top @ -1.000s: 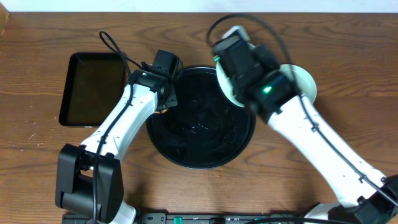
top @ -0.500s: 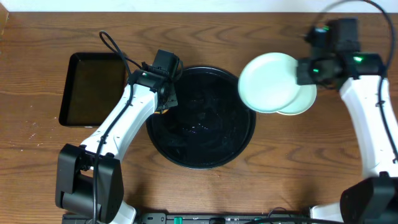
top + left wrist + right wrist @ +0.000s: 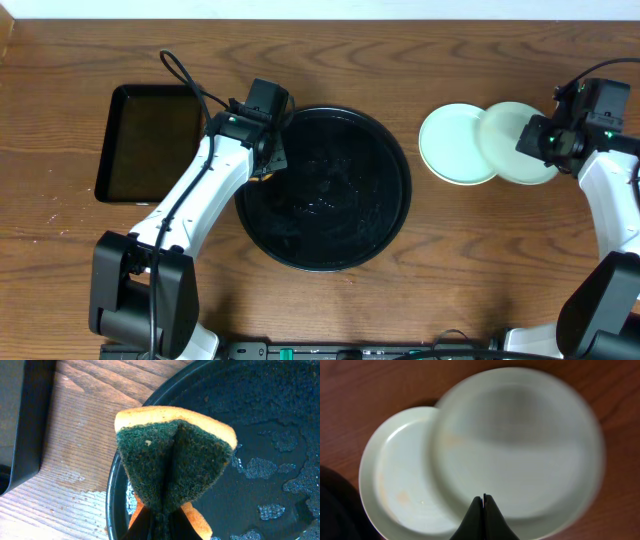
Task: Clean dirty plates on tray and stack at the side
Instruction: 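Carry the green plate right and lower it onto the plate stack, then release the green plate on the stack and raise the right gripper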
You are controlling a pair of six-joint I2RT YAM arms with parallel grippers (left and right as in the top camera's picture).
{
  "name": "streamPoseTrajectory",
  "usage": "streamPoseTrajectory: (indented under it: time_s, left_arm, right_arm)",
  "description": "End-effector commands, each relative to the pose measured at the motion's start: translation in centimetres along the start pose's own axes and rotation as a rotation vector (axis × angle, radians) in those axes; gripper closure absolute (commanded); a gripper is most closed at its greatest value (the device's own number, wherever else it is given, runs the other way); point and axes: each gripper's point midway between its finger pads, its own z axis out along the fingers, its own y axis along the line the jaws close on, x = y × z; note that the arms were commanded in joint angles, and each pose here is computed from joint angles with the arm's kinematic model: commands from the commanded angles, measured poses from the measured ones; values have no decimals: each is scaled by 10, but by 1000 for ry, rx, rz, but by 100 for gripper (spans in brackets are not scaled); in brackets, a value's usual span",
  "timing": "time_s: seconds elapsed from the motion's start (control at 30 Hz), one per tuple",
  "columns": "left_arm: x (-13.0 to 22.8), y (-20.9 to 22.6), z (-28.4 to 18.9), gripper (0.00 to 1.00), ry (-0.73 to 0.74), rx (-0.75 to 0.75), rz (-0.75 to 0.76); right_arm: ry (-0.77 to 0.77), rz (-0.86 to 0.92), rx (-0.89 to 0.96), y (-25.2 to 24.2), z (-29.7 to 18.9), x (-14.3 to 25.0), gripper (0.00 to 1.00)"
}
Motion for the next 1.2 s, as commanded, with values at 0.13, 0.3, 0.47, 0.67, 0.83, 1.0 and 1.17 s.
streamPoseTrajectory:
  time_s: [0.13, 0.3, 0.47, 0.67, 0.83, 1.0, 1.17]
  left_arm:
    - [2, 0, 3, 92, 7, -5, 0]
    - [2, 0, 3, 92, 7, -5, 1]
    - [2, 0, 3, 92, 7, -5, 0]
    - [2, 0, 3, 92, 6, -4, 0]
    - [2, 0, 3, 92, 8, -5, 1]
    - [3, 1, 3, 92, 11, -7, 2]
    - [1, 0, 3, 92, 4, -3, 0]
  right_arm:
    - [-10, 50, -16, 1, 2, -2, 66]
    - [-17, 74, 49, -10, 2, -2, 36]
    - [7, 85, 131, -28, 1, -1, 21]
    - [231, 75, 153, -50, 6, -6, 18]
    - [285, 85, 144, -54, 34, -23, 20]
    - [194, 144, 144, -55, 62, -44, 44]
    - [173, 189, 144, -56, 82, -46, 50]
